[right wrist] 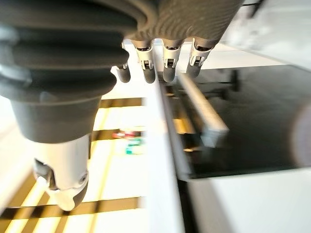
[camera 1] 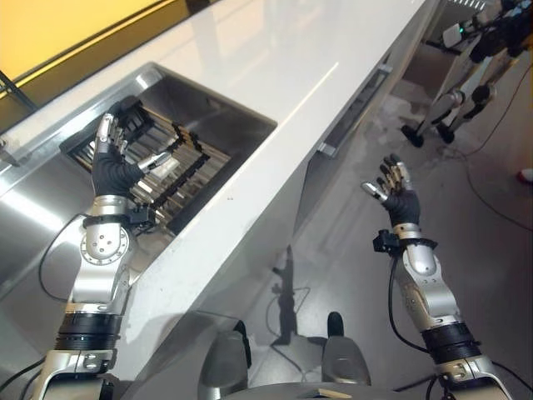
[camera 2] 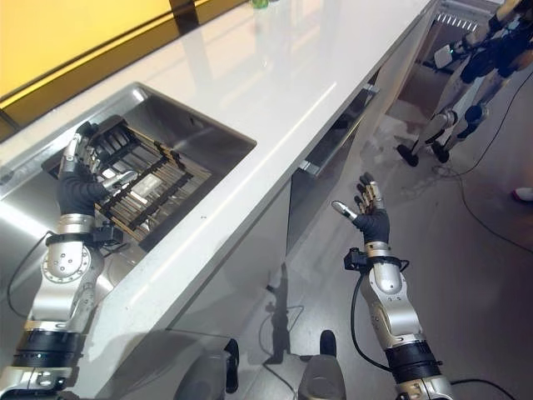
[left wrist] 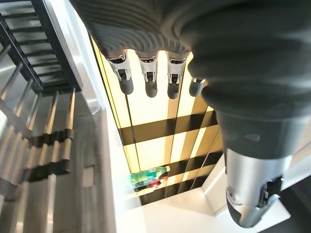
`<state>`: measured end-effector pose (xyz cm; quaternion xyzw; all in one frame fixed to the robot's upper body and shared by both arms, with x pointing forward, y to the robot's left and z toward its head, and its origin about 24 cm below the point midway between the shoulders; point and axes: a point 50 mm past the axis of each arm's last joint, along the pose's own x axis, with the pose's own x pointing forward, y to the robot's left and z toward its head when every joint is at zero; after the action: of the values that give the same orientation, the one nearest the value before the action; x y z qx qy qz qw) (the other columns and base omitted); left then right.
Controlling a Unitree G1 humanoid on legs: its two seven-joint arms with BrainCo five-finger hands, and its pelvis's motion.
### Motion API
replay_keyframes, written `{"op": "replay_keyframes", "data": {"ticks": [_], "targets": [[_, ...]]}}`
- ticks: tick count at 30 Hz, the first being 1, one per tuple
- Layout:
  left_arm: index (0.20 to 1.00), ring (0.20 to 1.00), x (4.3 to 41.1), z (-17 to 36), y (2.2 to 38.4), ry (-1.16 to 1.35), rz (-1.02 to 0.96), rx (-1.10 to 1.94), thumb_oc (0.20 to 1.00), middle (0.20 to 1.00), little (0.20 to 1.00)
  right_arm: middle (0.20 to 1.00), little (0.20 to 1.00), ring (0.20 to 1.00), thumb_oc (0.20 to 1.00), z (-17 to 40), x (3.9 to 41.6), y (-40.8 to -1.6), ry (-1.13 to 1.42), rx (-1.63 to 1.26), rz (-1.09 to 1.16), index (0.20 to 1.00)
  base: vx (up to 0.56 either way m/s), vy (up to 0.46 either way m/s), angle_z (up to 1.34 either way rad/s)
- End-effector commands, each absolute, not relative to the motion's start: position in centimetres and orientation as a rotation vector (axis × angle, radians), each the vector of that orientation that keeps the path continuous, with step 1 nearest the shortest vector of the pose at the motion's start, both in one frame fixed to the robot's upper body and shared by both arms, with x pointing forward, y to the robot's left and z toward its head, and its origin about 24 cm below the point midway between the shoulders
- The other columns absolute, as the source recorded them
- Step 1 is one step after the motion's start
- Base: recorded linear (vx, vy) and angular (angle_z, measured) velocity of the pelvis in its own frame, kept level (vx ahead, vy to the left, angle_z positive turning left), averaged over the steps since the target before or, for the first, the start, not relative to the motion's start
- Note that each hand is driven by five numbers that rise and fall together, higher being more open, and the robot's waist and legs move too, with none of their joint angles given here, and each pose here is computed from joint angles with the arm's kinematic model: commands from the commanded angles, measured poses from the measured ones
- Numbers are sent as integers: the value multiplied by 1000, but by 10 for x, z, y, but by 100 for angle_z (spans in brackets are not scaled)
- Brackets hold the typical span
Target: Pick up plates and place into dishwasher.
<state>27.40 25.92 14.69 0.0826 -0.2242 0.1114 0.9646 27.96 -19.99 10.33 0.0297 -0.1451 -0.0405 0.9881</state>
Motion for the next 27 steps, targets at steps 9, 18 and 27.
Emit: {"op": "replay_keyframes", "data": {"ticks": [9, 18, 27], "targets": [[1000, 1000, 253, 145, 265, -492, 334, 64, 1000, 1000, 1000, 1000, 1000, 1000, 1000, 185, 273, -178, -616, -85, 151, 1000, 131, -19, 30], [1000, 1000, 247, 123, 262, -426, 317, -58, 1000, 1000, 1000, 1000, 1000, 1000, 1000, 174, 278, -163, -540, -98, 234, 1000, 61, 21, 70], [1000, 1000, 261, 112, 235, -375, 223, -113, 1000, 1000, 1000, 1000, 1000, 1000, 1000, 154, 286, -151, -466, -34, 250, 1000, 93, 152, 99]]}}
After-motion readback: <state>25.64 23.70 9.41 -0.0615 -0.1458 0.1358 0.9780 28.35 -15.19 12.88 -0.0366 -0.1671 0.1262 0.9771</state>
